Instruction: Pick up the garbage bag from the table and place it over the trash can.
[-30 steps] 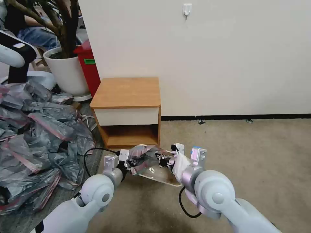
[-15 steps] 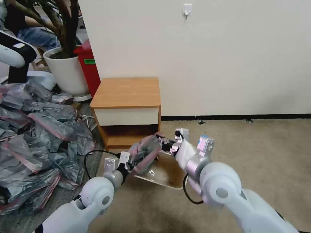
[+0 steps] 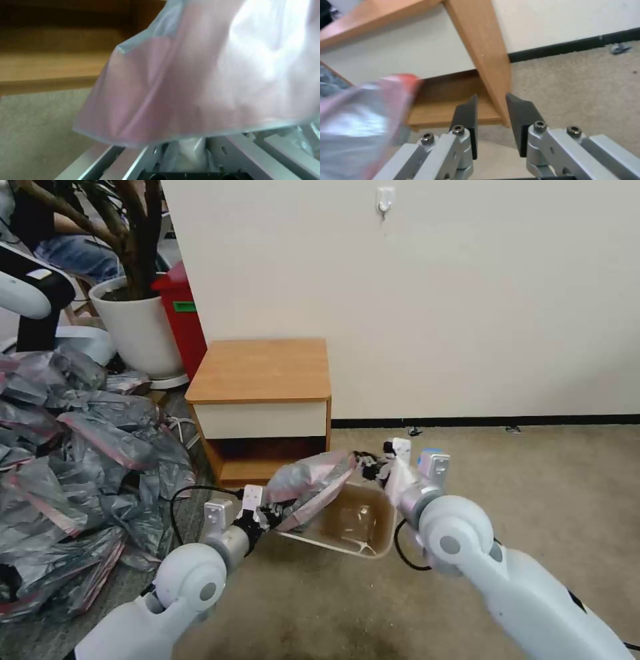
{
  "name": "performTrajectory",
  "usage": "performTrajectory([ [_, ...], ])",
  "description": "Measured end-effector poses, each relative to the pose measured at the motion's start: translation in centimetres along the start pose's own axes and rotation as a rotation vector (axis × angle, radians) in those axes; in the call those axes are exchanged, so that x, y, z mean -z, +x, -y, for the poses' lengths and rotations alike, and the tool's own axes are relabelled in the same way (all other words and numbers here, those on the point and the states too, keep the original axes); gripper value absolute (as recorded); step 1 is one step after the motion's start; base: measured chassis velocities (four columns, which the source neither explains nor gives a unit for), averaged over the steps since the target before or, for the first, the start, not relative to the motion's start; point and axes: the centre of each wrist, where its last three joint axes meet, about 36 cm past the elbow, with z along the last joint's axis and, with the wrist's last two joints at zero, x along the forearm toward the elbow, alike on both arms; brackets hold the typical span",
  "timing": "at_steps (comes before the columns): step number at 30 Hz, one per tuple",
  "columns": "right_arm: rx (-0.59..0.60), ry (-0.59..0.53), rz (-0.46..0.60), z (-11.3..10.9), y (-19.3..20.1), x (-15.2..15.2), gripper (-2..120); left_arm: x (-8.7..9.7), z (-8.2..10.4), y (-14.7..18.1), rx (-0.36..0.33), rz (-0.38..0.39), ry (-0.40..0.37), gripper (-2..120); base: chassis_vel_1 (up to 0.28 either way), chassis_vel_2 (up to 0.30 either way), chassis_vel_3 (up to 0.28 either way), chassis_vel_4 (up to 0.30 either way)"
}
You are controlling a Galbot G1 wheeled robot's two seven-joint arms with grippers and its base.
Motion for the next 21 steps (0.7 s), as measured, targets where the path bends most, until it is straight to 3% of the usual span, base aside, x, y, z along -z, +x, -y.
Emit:
performTrajectory([
  [7,-0.017,0.010,0.009,0.2,0.3,0.0,23,0.0,0.1,-0.1,-0.017,0.035,0.018,1,0.000,0.000,0.000,0.000],
  [14,-0.017,0.012,0.032,0.2,1.0,0.6,8,-0.1,-0.1,-0.2,-0.010,0.036,0.022,1,0.000,0.000,0.000,0.000],
  [21,-0.022,0.010,0.034,0.5,1.2,0.7,6,-0.1,-0.6,-0.4,0.005,0.036,0.023,1,0.000,0.000,0.000,0.000],
])
